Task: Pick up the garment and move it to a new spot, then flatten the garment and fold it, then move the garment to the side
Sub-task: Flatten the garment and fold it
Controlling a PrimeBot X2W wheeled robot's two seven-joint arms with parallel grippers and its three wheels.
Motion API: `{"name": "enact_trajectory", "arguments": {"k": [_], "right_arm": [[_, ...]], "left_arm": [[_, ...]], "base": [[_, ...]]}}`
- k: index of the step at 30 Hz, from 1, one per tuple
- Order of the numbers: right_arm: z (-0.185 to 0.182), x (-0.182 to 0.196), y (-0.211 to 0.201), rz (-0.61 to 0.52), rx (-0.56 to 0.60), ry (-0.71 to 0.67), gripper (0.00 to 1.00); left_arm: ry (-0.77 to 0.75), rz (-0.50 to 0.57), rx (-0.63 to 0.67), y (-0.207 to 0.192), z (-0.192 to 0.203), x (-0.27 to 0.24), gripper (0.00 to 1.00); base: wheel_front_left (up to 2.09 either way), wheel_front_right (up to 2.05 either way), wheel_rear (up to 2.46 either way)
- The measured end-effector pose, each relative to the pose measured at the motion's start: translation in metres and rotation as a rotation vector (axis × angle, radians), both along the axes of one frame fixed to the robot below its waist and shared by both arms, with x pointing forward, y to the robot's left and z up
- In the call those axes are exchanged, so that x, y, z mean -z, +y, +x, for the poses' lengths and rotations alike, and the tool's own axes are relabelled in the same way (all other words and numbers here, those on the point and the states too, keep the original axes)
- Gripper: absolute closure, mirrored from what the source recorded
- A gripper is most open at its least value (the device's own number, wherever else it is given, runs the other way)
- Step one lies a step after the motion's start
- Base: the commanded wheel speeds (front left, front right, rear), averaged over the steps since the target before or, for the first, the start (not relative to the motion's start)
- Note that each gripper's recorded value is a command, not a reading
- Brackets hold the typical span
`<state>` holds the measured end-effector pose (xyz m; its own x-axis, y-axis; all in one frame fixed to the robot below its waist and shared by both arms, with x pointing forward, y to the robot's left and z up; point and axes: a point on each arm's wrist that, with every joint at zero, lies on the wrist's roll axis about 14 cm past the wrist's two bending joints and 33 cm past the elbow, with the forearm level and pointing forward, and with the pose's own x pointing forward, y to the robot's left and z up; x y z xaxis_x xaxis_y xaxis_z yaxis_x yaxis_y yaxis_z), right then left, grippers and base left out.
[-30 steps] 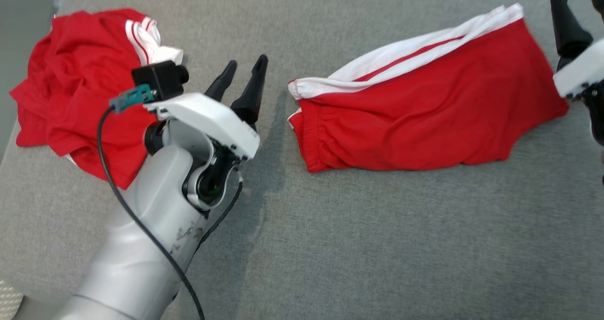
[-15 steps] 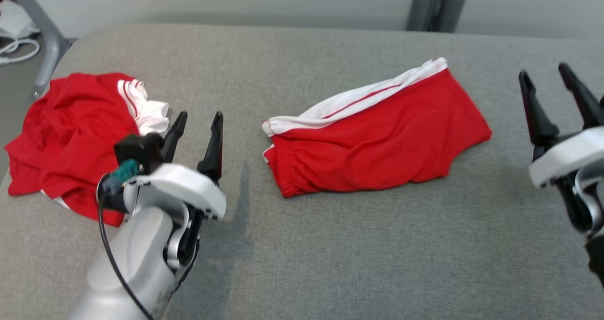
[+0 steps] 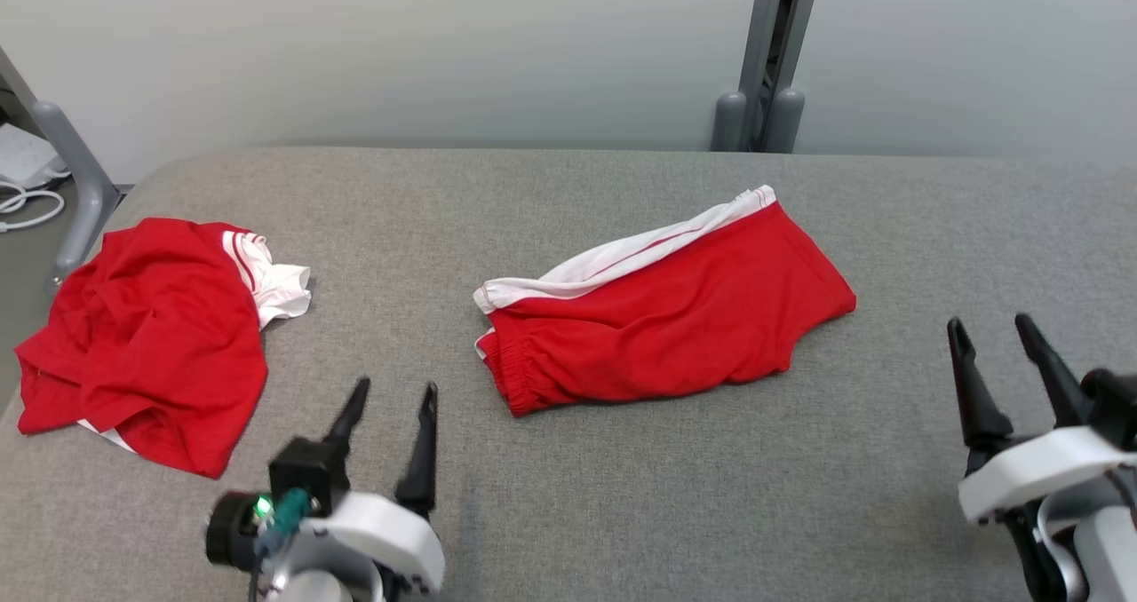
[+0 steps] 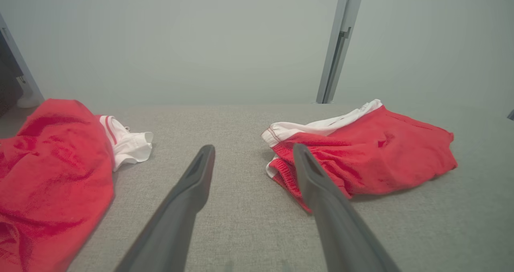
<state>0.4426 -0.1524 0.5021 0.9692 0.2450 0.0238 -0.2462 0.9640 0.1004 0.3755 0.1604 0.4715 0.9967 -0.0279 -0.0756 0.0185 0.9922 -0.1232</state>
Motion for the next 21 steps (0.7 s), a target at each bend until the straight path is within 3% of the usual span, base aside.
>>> {"name": "enact_trajectory", "arguments": {"k": [12,21], "right_arm": [[-0.023,0.024,0.01,0.05,0.019,0.067,0.0],[-0.01,0.06,0.025,0.186,0.035,0.243,0.0]], "left_arm": [[0.006,-0.019,-0.027,-0.004,-0.029,0.009,0.0],[0.045,-0.007,-0.056,0.007,-0.039,0.022,0.0]], "base": [[0.0,0.0,0.0],[0.0,0.0,0.0]]}}
